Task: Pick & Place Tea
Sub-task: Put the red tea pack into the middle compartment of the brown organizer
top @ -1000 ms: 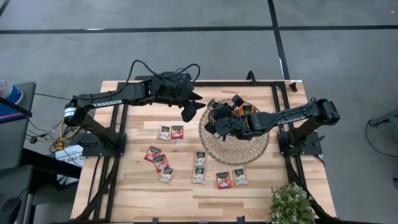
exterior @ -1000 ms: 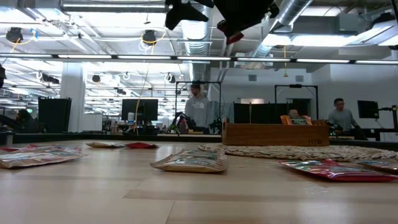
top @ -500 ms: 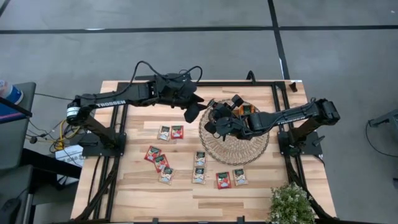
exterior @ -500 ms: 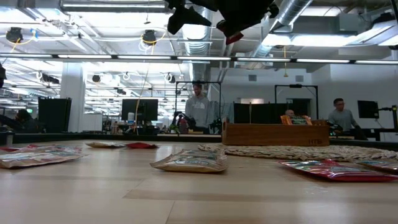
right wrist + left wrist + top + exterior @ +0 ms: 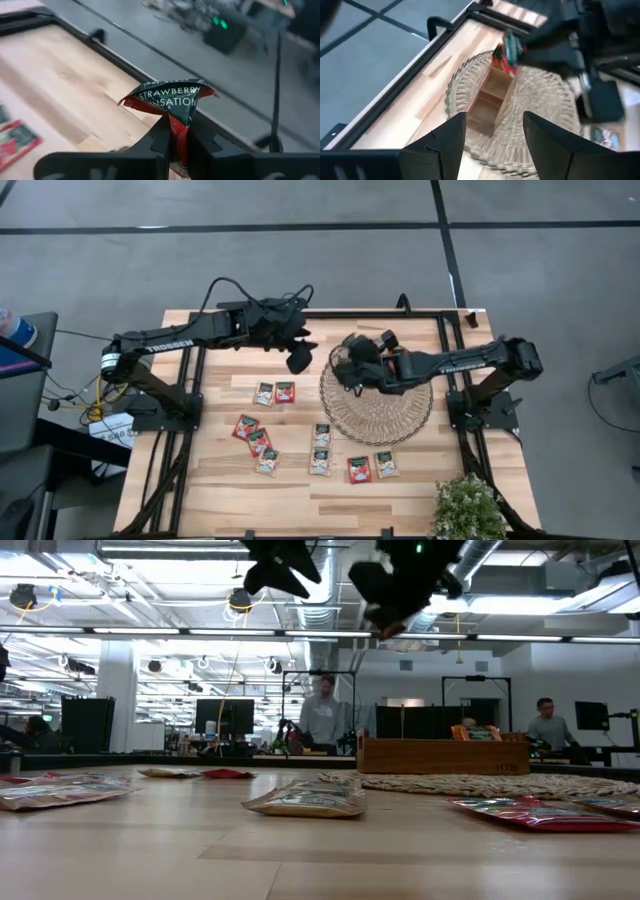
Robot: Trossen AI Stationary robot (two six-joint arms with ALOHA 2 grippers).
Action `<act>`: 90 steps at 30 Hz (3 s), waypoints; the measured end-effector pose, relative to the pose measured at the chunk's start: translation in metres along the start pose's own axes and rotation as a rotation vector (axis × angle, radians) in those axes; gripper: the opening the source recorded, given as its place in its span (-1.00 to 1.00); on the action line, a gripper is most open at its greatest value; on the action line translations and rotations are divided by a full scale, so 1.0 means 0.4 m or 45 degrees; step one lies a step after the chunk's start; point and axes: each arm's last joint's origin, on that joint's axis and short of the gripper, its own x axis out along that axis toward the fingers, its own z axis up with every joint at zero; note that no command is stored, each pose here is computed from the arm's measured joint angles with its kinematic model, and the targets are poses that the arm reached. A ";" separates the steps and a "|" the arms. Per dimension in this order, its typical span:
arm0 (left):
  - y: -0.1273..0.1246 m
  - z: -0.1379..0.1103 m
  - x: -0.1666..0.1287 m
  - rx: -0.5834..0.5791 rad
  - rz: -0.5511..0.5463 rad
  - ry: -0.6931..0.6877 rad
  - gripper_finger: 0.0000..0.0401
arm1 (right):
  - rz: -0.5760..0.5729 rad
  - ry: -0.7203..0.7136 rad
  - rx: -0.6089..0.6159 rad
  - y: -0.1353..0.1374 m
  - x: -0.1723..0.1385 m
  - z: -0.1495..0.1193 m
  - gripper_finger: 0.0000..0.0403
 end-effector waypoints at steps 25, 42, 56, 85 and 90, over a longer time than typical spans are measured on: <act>0.077 -0.212 -0.184 -0.114 -0.043 -0.316 -0.05 | -0.246 0.253 0.326 -0.026 0.067 -0.077 -0.90; 0.129 -0.398 -0.262 -0.276 -0.109 -0.508 -0.05 | -0.112 0.128 0.653 0.015 0.120 -0.115 -0.86; 0.130 -0.412 -0.249 -0.260 -0.106 -0.412 -0.05 | -0.148 0.261 0.638 0.071 0.254 -0.198 -0.84; 0.130 -0.419 -0.246 -0.250 -0.101 -0.376 -0.05 | -0.204 0.315 0.623 0.045 0.245 -0.200 -0.86; 0.130 -0.419 -0.246 -0.250 -0.101 -0.376 -0.05 | -0.193 0.328 0.613 0.046 0.245 -0.201 -0.85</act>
